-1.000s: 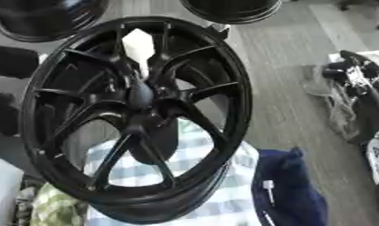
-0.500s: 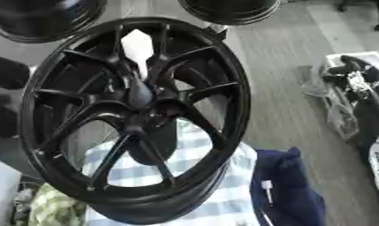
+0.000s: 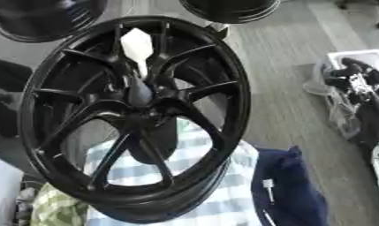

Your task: Pull the pin out of the wheel hub.

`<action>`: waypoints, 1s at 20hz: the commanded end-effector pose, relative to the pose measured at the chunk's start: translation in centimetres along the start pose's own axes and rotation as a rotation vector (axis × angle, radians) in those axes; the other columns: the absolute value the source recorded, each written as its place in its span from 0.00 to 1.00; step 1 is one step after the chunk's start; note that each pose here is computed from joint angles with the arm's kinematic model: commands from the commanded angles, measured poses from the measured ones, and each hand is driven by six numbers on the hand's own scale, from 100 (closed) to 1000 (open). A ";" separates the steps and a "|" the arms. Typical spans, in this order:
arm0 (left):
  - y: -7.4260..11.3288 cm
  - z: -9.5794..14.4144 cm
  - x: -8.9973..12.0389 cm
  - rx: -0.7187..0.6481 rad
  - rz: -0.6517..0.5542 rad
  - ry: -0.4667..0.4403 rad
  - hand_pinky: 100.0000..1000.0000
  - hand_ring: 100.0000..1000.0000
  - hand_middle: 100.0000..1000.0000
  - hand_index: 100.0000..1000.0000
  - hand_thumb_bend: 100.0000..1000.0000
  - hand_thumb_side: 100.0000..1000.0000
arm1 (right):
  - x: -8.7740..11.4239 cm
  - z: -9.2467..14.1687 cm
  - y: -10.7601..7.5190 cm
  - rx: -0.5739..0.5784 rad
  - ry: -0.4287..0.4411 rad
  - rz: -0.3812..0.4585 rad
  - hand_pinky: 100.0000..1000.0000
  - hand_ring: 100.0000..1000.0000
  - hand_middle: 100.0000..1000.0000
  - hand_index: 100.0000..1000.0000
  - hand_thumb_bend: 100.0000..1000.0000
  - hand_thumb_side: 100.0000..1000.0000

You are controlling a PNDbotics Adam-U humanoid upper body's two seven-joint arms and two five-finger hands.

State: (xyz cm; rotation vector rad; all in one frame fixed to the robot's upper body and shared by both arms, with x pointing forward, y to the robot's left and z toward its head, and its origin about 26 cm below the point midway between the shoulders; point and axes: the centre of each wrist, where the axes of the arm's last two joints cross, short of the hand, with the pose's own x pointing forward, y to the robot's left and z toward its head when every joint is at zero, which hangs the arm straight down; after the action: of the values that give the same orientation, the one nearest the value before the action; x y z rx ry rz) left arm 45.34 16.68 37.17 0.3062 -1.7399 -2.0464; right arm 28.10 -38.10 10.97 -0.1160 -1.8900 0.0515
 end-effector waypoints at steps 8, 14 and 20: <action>0.4 -1.9 -1.6 -0.130 -0.103 -0.044 0.92 0.89 0.75 0.82 0.40 0.62 | 0.6 -0.4 -0.5 0.010 0.001 0.023 0.94 0.68 0.61 0.80 0.00 0.49; -1.1 -4.0 -2.7 -0.199 -0.125 -0.047 0.93 0.89 0.74 0.82 0.43 0.66 | 0.6 -0.5 -0.3 0.017 0.001 0.019 0.94 0.68 0.61 0.80 0.00 0.50; -1.4 -3.4 -3.9 -0.196 -0.132 -0.052 0.93 0.89 0.74 0.80 0.42 0.72 | 0.5 -0.5 -0.2 0.015 0.007 0.022 0.94 0.68 0.61 0.80 0.00 0.51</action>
State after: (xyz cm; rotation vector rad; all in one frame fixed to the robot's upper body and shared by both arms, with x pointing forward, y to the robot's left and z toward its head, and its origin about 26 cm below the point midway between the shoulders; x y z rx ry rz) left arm 50.22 15.47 32.79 0.3574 -1.6659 -1.9637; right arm 28.31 -38.02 10.76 -0.1080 -1.8669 0.0551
